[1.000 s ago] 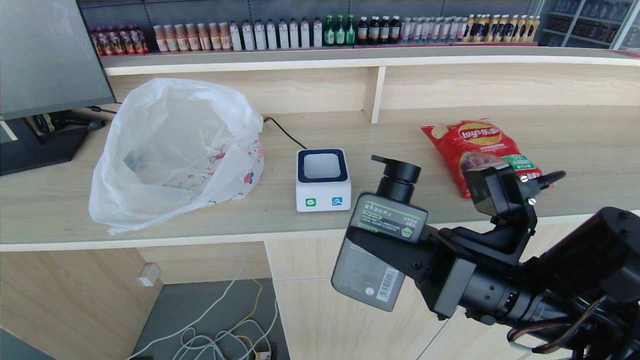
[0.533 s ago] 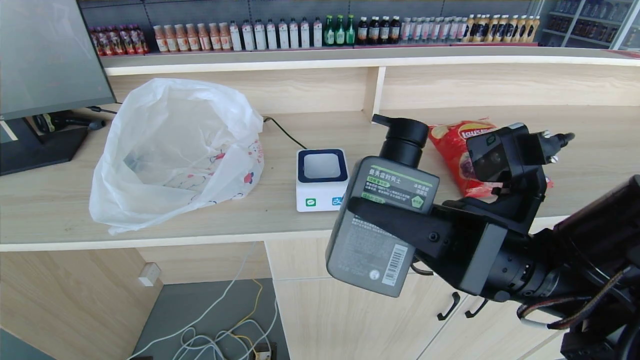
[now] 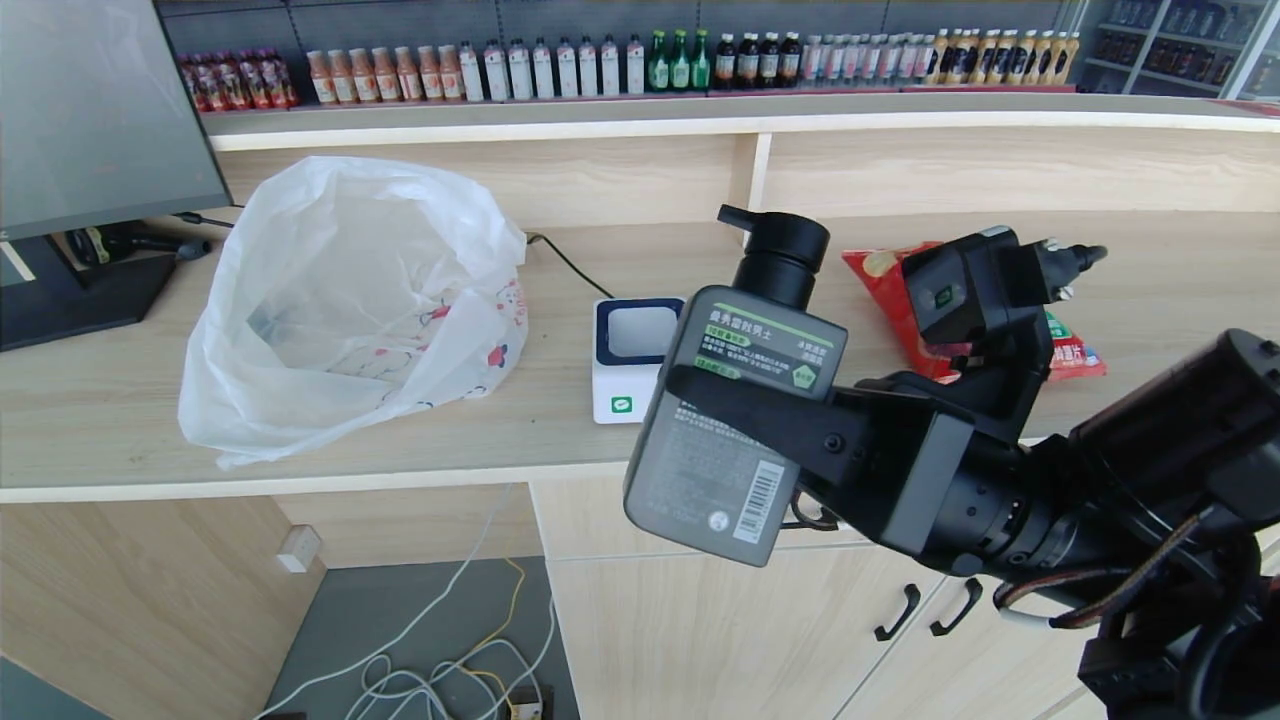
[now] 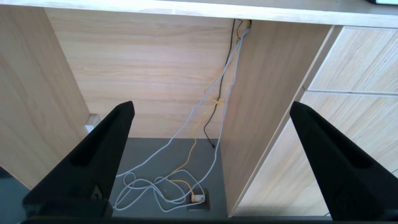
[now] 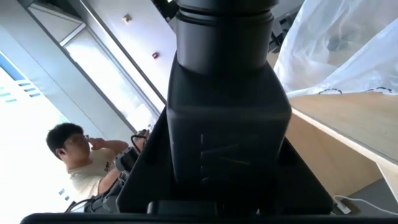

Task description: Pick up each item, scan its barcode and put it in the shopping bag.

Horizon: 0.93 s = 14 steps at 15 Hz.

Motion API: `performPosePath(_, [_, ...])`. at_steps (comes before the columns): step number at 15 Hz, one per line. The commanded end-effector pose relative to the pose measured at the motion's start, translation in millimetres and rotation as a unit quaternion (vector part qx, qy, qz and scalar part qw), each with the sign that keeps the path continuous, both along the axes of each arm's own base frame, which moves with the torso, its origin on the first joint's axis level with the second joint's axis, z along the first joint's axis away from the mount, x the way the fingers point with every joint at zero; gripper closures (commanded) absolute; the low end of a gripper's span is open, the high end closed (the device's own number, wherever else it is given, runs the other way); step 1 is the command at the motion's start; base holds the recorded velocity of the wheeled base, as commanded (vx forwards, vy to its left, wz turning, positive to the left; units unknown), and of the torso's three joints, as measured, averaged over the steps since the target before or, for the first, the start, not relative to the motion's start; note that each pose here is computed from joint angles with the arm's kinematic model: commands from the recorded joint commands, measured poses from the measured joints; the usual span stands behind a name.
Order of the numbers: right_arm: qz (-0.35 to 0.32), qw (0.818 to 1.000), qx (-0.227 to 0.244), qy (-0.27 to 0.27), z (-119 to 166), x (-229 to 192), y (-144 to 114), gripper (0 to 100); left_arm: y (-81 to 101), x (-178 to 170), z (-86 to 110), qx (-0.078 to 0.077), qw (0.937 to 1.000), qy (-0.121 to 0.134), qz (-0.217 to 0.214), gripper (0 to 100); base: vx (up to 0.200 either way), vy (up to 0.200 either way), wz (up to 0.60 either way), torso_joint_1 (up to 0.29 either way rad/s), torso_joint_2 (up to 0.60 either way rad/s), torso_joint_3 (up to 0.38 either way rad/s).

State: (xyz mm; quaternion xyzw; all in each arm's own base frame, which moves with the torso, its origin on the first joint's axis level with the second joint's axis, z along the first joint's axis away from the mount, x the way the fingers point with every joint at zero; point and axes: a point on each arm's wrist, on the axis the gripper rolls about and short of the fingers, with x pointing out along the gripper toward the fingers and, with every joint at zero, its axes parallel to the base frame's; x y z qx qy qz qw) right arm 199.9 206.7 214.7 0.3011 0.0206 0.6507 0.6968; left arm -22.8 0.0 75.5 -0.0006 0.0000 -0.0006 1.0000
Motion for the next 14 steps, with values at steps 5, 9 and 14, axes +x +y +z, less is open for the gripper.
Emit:
performPosePath(5, [0.001, 1.0, -0.003, 0.004, -4.8, 7.5, 7.7, 100, 0.0, 0.0, 0.0, 0.0, 1.0, 0.0, 0.0, 0, 0.0, 0.0, 0.0, 0.0, 0.0, 0.0])
performPosePath(9, [0.001, 1.0, -0.006, 0.006, -6.3, 6.1, 6.3, 100, 0.0, 0.0, 0.0, 0.0, 1.0, 0.0, 0.0, 0, 0.0, 0.0, 0.0, 0.0, 0.0, 0.0])
performPosePath(14, [0.001, 1.0, -0.007, 0.006, -6.7, 6.0, 6.2, 100, 0.0, 0.0, 0.0, 0.0, 1.0, 0.0, 0.0, 0, 0.0, 0.0, 0.0, 0.0, 0.0, 0.0])
